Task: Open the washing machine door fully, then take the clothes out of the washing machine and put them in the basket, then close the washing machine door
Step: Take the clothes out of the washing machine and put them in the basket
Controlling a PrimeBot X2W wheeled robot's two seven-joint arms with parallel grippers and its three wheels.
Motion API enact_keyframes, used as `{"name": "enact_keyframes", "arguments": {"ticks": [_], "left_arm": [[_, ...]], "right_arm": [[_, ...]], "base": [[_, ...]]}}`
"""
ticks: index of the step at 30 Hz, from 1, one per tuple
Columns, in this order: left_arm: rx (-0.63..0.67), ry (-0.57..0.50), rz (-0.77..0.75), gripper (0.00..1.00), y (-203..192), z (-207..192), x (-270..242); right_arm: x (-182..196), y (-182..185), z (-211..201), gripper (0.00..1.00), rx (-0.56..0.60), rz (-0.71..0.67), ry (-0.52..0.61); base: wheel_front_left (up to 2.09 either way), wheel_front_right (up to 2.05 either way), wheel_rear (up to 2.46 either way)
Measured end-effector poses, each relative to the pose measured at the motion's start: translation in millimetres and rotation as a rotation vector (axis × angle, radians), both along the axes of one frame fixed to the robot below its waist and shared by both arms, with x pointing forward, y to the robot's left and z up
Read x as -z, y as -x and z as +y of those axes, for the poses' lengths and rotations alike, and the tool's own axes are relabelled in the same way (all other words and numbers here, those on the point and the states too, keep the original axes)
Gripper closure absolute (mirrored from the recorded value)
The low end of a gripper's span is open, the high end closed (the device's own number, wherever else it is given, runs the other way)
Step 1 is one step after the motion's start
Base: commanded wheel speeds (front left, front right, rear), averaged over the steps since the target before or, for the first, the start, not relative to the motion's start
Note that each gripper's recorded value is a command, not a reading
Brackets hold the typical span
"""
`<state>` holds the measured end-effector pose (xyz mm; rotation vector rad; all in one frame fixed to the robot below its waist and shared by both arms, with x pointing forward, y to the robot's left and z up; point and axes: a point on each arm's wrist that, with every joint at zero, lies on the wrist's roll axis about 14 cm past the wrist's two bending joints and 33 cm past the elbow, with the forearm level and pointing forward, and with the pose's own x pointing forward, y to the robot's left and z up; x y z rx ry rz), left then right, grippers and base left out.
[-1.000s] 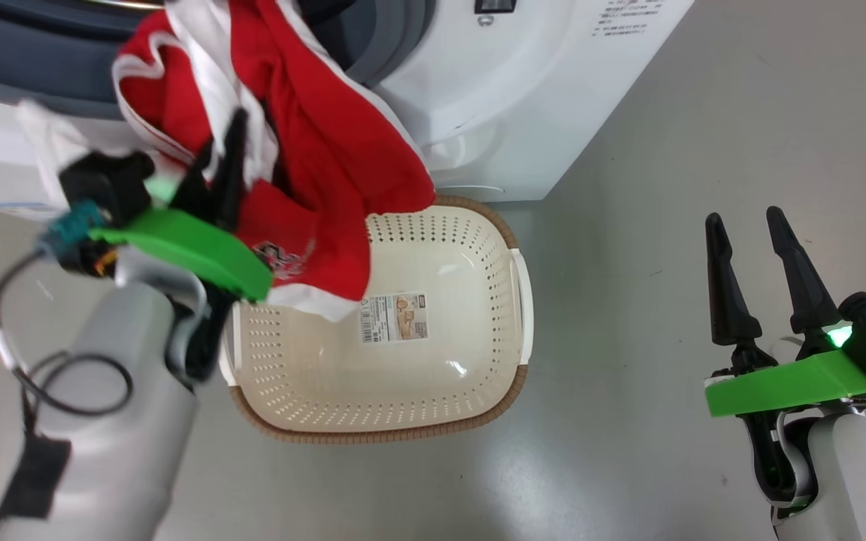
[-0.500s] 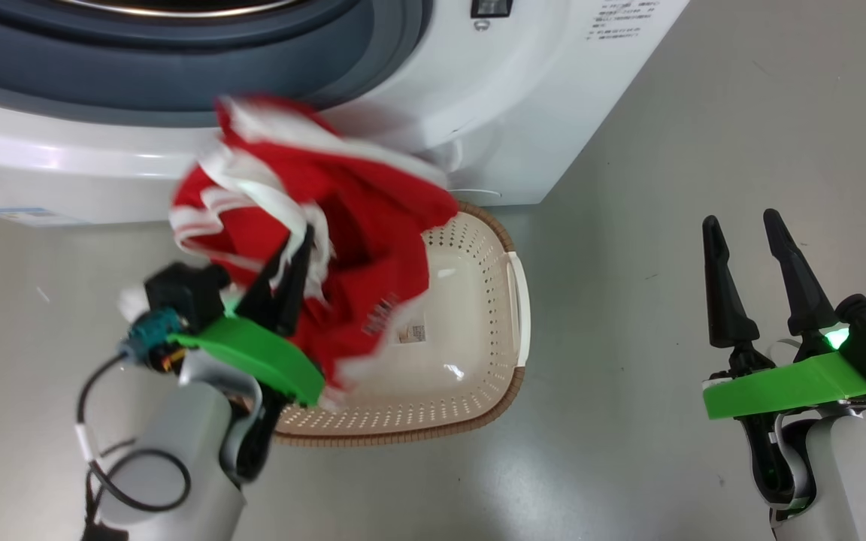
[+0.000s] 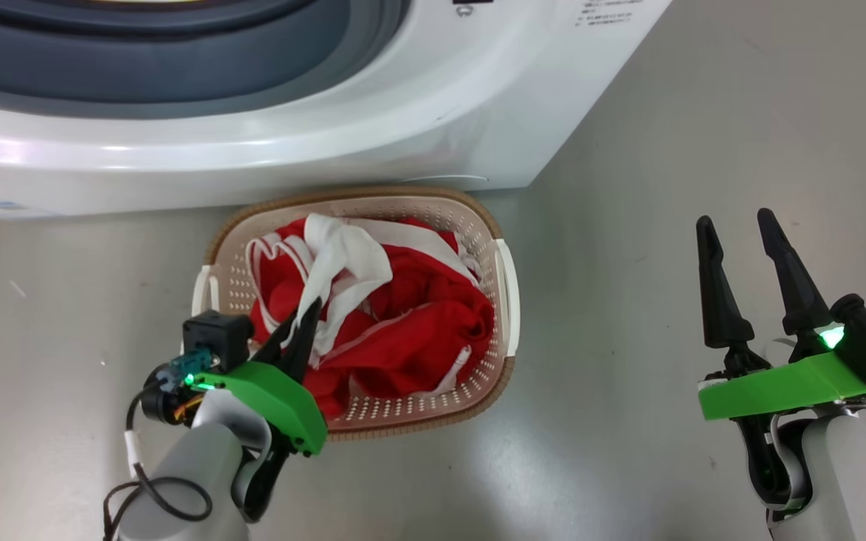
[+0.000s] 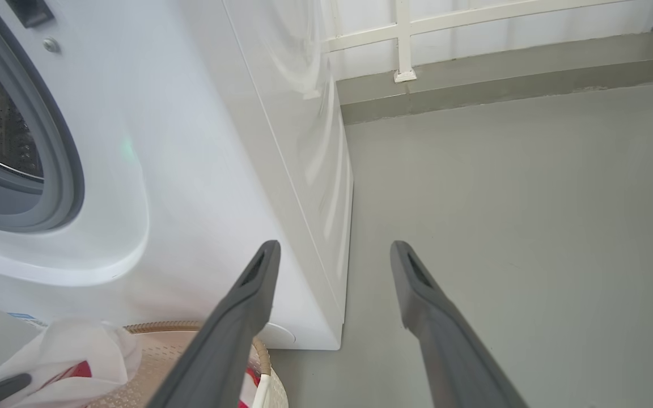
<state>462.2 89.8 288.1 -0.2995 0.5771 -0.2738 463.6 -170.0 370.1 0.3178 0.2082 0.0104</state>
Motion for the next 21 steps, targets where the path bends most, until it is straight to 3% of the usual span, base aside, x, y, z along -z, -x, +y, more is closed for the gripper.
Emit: {"name": "enact_keyframes", "arguments": {"ticks": [5, 6, 9, 12, 21], "left_arm": [[0.021, -0.015, 0.035, 1.0, 0, -3, 13], [0.034, -0.022, 0.048, 0.93, -1, -5, 18], [0.04, -0.026, 0.071, 0.55, -1, -6, 26], [0.039, -0.029, 0.086, 0.02, -2, -5, 31], [0.033, -0.031, 0.082, 0.0, -10, -3, 31]], "right_arm": [[6, 1, -3, 0.0, 0.005, 0.015, 0.004], [9, 1, -3, 0.0, 0.007, 0.022, 0.005], [14, 1, -4, 0.0, 0.008, 0.031, 0.006], [18, 2, -4, 0.0, 0.009, 0.041, 0.007], [22, 1, -4, 0.0, 0.008, 0.048, 0.006]], "base": [[0.0, 0.0, 0.0], [0.0, 0.0, 0.0], [0.0, 0.0, 0.0], [0.0, 0.0, 0.0], [0.0, 0.0, 0.0]]}}
